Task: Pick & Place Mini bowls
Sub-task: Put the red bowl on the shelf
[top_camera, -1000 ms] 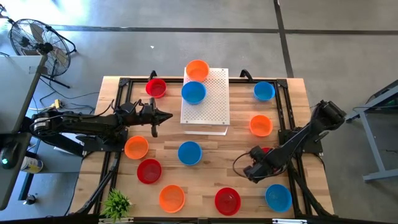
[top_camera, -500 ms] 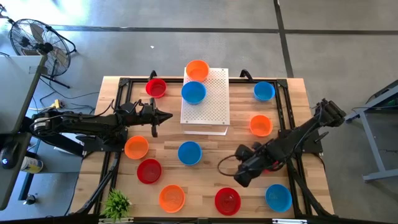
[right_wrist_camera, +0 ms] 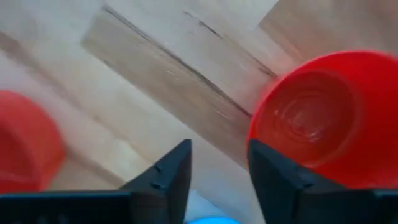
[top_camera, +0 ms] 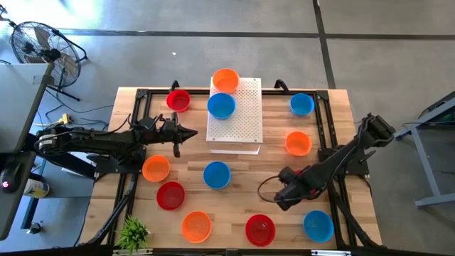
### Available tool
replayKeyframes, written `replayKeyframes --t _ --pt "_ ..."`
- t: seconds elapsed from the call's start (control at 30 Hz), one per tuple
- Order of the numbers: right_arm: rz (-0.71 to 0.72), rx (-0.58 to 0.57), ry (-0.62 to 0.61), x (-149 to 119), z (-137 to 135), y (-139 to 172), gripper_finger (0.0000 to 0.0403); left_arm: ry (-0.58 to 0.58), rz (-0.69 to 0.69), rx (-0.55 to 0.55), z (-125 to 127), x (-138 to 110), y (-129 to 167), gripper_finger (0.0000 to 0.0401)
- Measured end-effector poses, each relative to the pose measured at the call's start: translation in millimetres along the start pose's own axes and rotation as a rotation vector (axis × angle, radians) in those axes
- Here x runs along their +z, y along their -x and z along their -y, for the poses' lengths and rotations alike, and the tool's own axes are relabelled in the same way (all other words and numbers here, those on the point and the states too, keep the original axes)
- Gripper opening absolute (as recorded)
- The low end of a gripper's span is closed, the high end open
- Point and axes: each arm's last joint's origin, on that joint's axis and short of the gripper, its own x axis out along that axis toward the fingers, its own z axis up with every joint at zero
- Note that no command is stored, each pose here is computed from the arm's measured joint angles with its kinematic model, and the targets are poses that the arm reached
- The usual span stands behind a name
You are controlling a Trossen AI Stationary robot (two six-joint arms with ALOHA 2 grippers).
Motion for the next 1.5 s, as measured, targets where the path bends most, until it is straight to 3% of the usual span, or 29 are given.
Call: replayKeyframes --t 0.13,0.27,0.4,0.57,0.67,0.87,1.13,1.33,1.5 --pt "0.021 -0.028 -0.064 -1.0 13.1 -24.6 0.0181 0.000 0.000 0.003 -0.1 0.0 0.0 0.0001" --pt "0.062 -0.065 -0.099 -0.4 23.8 -37.5 0.0174 0.000 0.000 0.004 -0.1 0.0 0.0 0.0001" --pt "0.067 -0.012 -0.093 0.2 24.0 -46.9 0.0121 0.000 0.000 0.004 -0.2 0.0 0.0 0.0001" --pt "0.076 0.051 -0.080 0.5 22.4 -53.0 0.0022 0.000 0.000 0.004 -0.2 0.0 0.0 0.0001" --pt "0.082 0.019 -0.051 0.8 21.2 -47.2 0.0012 0.000 0.000 0.004 -0.2 0.0 0.0 0.0001" --pt "0.063 0.019 0.077 9.3 2.0 -10.4 0.0003 0.000 0.001 0.008 -0.3 0.1 0.0 0.0001" --pt "0.150 0.137 0.243 26.2 -26.8 53.0 0.0003 0.001 0.002 0.017 -0.5 0.1 0.0 0.0001" --pt "0.229 0.077 0.327 45.4 -23.7 103.9 0.0002 0.003 0.002 0.018 -0.6 0.1 0.0 0.0001" --pt "0.382 0.013 0.451 81.8 -13.9 140.5 0.0001 0.003 0.002 0.018 -0.6 0.1 0.0 0.0001"
